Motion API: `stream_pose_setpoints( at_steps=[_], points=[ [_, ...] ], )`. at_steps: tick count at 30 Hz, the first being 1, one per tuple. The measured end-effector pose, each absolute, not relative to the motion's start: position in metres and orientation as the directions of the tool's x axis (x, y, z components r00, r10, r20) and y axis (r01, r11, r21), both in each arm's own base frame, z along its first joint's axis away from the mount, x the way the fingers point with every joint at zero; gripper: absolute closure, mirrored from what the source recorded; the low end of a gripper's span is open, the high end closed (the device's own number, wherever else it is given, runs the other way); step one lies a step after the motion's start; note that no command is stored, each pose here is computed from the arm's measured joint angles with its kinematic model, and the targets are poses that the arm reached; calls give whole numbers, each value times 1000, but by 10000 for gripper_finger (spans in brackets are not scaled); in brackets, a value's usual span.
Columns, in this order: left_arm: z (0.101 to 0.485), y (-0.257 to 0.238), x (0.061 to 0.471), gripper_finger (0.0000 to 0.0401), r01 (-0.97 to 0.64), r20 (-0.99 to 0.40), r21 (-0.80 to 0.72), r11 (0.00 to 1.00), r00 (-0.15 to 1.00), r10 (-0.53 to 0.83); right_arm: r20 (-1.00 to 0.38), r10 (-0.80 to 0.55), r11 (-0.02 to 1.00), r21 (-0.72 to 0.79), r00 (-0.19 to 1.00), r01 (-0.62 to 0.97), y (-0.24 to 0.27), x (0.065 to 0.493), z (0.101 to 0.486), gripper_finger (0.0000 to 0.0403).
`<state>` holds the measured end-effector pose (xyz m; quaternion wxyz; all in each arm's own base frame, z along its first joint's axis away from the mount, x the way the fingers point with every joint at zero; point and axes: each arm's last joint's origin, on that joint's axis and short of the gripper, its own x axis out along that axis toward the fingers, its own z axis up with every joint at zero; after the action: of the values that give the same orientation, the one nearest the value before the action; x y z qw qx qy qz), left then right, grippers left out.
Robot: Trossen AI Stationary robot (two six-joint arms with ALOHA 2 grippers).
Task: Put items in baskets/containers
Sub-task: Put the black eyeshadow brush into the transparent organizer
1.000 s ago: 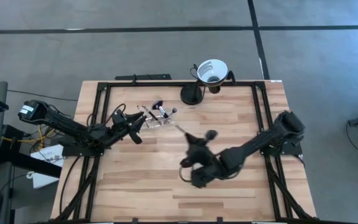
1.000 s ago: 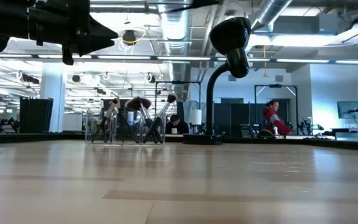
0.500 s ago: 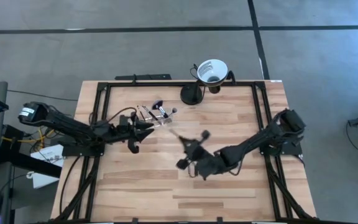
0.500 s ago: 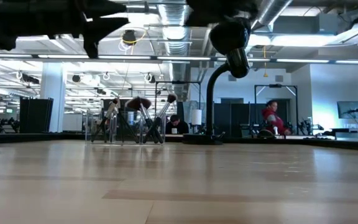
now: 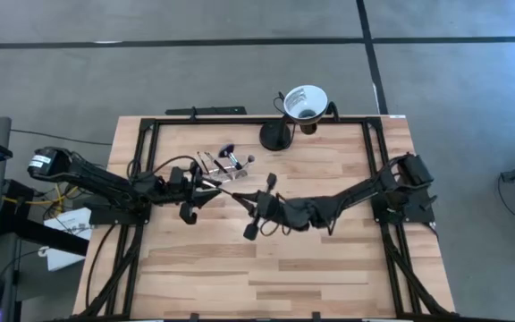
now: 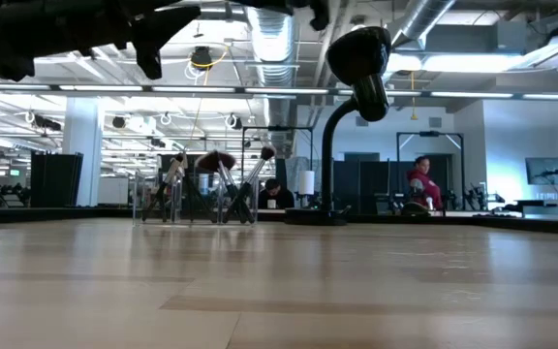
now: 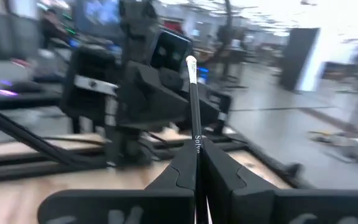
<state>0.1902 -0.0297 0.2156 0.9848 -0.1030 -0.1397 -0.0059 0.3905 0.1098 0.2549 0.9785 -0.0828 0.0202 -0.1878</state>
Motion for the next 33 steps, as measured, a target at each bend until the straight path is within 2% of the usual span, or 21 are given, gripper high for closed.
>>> stream_pose_setpoints(
  at_steps=[5, 14, 18, 33],
  points=[
    [217, -30, 190, 280, 39, 287, -182, 983, 958, 15, 17, -259, 961, -92, 966, 260, 96, 397, 258, 401],
    [218, -31, 189, 280, 68, 306, -151, 986, 952, -19, 20, -257, 962, -93, 966, 258, 91, 398, 258, 401],
    [220, -32, 189, 280, 128, 322, -134, 983, 944, -79, 21, -261, 960, -101, 965, 262, 91, 398, 258, 400],
    [224, -32, 187, 281, 133, 361, -135, 982, 929, -76, -7, -245, 966, -90, 969, 243, 86, 400, 255, 400]
  ],
)
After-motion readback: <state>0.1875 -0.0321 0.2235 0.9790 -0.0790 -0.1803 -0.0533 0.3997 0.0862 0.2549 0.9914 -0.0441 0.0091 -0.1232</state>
